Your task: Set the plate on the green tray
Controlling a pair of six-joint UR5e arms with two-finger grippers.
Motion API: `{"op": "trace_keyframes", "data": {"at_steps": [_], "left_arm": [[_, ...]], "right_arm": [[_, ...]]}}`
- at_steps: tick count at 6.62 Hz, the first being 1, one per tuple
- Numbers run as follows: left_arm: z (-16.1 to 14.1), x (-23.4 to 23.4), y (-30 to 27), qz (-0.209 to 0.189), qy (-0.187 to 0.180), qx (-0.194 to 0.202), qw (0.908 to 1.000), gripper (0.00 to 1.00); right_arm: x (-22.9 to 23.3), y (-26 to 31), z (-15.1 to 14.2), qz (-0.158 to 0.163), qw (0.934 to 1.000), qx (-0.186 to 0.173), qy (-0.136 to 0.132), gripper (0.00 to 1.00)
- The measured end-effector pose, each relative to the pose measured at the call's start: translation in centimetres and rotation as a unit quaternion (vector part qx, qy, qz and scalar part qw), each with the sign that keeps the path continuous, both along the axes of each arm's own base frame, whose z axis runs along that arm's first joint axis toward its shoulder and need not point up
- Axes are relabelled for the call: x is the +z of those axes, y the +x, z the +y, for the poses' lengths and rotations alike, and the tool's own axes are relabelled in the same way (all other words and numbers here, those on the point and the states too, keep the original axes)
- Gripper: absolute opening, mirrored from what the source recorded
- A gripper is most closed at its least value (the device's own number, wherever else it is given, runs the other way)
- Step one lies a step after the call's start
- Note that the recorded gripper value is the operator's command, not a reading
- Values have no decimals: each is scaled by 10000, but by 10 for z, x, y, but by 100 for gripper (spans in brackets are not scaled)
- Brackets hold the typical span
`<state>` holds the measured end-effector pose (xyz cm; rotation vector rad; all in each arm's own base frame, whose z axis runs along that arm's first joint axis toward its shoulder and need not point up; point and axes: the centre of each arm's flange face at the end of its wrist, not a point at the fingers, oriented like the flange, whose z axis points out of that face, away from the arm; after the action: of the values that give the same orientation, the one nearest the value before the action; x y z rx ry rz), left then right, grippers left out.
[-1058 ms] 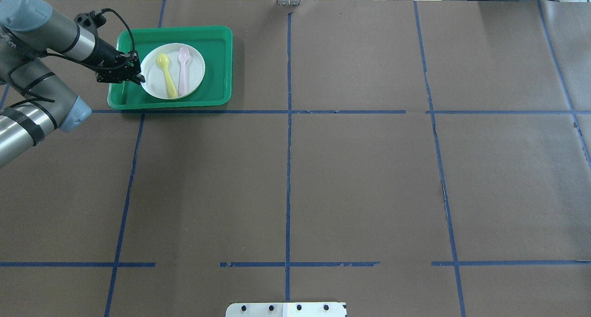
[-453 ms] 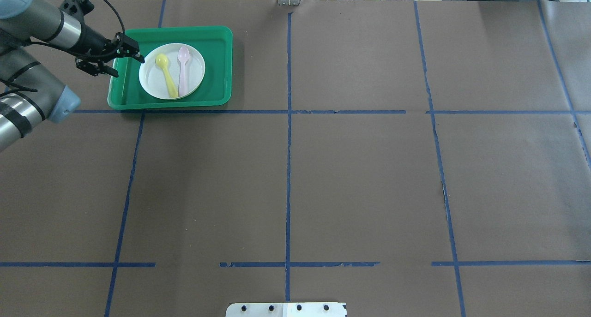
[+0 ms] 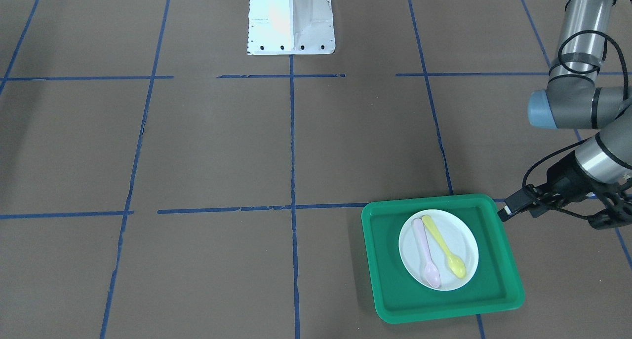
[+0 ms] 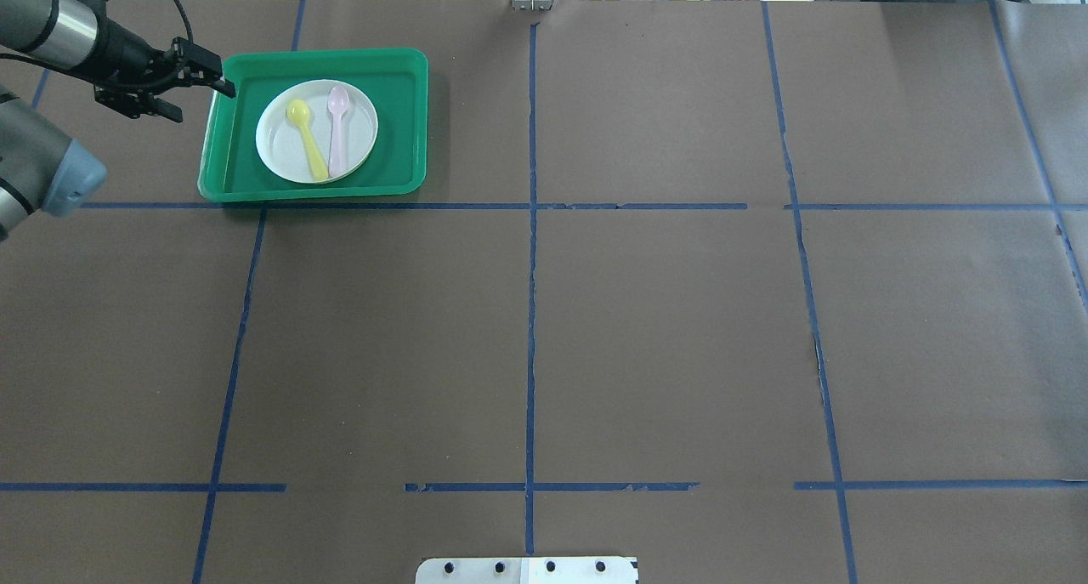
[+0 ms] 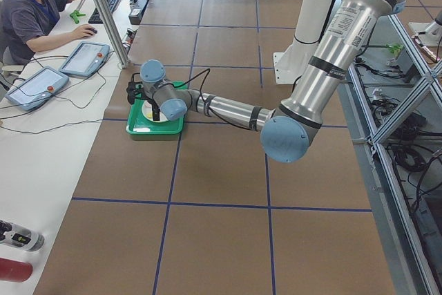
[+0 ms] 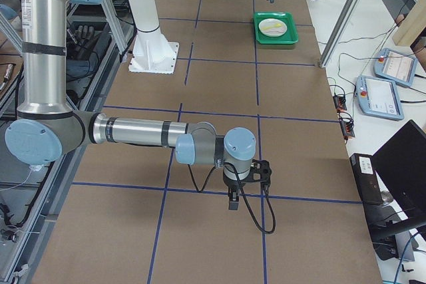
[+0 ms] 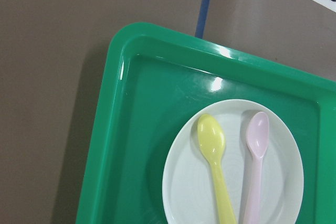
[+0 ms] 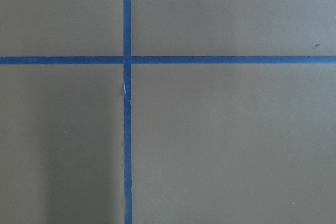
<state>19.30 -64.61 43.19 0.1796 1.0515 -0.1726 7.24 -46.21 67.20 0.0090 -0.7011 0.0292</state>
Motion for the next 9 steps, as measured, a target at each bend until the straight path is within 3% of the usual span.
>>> {"op": "trace_keyframes", "data": {"at_steps": [2,5,7,9], "left_arm": [[31,1,-75,-634,633,283,9956,100],[85,89,-170,-1474,1339,1038,9745,100],[123,149,-221,-1710,1381,1213,9680,100],[169,205,-244,-1713,903,1236,9733,100]], "right_arm": [[0,0,0,0,10000,0,0,100],[0,0,0,0,10000,0,-4,100],[0,0,0,0,10000,1,-5,100],[1,0,0,0,10000,1,-7,100]]}}
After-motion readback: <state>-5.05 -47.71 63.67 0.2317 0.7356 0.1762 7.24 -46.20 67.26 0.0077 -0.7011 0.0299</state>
